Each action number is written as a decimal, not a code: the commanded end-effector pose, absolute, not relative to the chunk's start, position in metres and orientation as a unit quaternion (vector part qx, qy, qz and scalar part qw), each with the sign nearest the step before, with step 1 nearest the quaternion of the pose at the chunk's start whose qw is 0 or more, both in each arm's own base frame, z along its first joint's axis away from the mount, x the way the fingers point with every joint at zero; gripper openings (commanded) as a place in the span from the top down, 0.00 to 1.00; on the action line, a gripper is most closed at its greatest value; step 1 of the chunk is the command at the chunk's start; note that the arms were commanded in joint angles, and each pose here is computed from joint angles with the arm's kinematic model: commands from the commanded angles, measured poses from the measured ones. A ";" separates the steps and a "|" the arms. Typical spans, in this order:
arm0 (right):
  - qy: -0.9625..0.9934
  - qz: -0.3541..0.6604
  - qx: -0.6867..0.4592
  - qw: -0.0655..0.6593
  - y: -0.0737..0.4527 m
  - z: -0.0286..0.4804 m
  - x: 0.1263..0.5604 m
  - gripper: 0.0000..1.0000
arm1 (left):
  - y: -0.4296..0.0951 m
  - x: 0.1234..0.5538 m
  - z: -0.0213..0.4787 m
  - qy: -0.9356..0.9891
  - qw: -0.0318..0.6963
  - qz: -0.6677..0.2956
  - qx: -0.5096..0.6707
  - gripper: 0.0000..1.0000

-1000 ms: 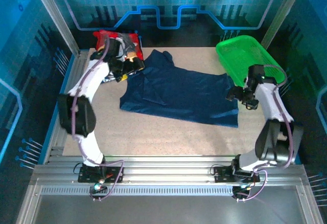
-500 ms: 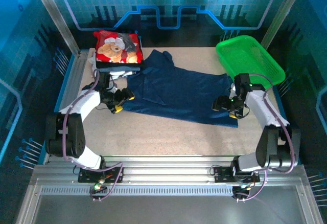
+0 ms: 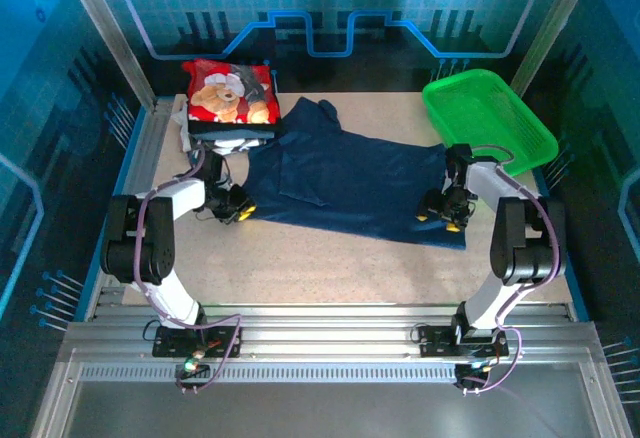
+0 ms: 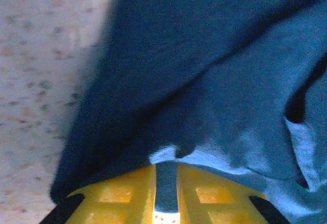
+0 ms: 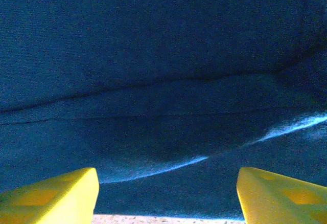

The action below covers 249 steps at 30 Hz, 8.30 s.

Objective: Fold and stack the t-shirts

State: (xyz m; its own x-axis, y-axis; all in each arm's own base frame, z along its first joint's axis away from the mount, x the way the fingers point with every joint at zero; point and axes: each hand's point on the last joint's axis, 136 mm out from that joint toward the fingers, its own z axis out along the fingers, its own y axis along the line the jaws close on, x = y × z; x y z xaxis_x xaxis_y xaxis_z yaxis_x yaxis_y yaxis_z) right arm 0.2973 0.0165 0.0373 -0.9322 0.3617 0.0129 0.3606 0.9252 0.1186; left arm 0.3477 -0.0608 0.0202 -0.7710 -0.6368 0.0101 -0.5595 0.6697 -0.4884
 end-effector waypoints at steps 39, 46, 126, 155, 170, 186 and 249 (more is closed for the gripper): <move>0.977 0.140 0.064 0.149 0.064 0.122 0.259 0.00 | -0.097 0.277 0.166 0.888 0.200 -0.295 -0.289 0.31; 0.958 0.204 0.000 0.202 0.093 0.172 0.260 0.00 | -0.133 0.310 0.112 0.909 0.119 -0.272 -0.292 0.38; 0.965 0.187 0.014 0.182 0.085 0.152 0.254 0.00 | -0.235 0.434 0.049 0.972 0.062 -0.220 -0.054 1.00; 0.988 0.130 0.063 0.062 0.126 0.073 0.304 0.17 | -0.115 0.367 0.045 0.944 0.105 -0.192 -0.248 0.53; 0.998 -0.050 0.021 -0.031 0.106 0.021 0.287 0.33 | -0.088 0.226 -0.030 0.926 -0.013 -0.134 -0.351 0.60; 0.984 -0.140 -0.028 -0.106 0.084 0.000 0.226 0.33 | -0.085 0.110 -0.024 0.898 -0.060 -0.127 -0.416 0.57; 0.996 0.075 0.021 0.048 0.106 0.092 0.327 0.24 | -0.074 0.534 0.009 0.964 0.169 -0.131 -0.157 0.51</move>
